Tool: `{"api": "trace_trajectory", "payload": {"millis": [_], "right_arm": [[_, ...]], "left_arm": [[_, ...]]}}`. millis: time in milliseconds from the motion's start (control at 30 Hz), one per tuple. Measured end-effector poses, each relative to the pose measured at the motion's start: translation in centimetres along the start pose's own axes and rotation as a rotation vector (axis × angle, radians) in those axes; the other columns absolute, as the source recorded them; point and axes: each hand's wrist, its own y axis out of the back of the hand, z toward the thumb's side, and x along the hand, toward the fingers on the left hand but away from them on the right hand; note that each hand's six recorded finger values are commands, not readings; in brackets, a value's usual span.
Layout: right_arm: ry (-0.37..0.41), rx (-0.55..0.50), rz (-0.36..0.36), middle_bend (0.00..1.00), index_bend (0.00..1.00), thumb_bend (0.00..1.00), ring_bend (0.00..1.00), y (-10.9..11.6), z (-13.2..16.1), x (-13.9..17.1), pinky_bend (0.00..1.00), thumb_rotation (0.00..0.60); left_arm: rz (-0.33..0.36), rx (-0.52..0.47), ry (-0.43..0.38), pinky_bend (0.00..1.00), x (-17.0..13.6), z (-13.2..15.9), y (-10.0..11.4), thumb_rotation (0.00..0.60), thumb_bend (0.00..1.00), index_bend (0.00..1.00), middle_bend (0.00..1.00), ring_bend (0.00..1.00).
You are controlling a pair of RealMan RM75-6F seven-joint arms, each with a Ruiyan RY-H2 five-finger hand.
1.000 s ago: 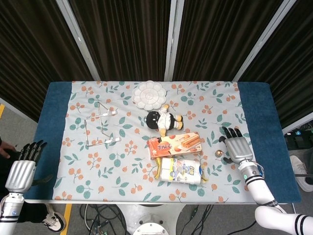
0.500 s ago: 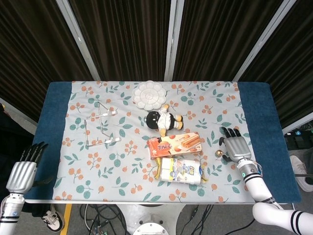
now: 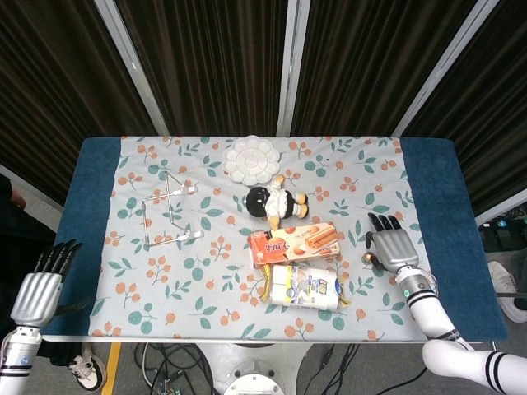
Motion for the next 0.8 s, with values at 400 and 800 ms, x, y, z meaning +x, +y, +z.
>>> {"api": "trace_trajectory", "payload": {"millis": [400,800], "right_arm": [[-0.003,-0.002,0.006,0.0,0.48,0.3,0.0,-0.37,0.1,-0.13,0.0,0.6],[-0.007,-0.004,0.004,0.0,0.52,0.29,0.0,-0.7,0.08,-0.07,0.0,0.6]], "left_arm": [[-0.003,0.0,0.004,0.02,-0.02,-0.07,-0.1,0.6,0.06,0.05,0.03,0.0],[-0.006,-0.002,0.006,0.02,-0.09,-0.16,-0.26,0.6,0.06,0.05,0.03,0.0]]}}
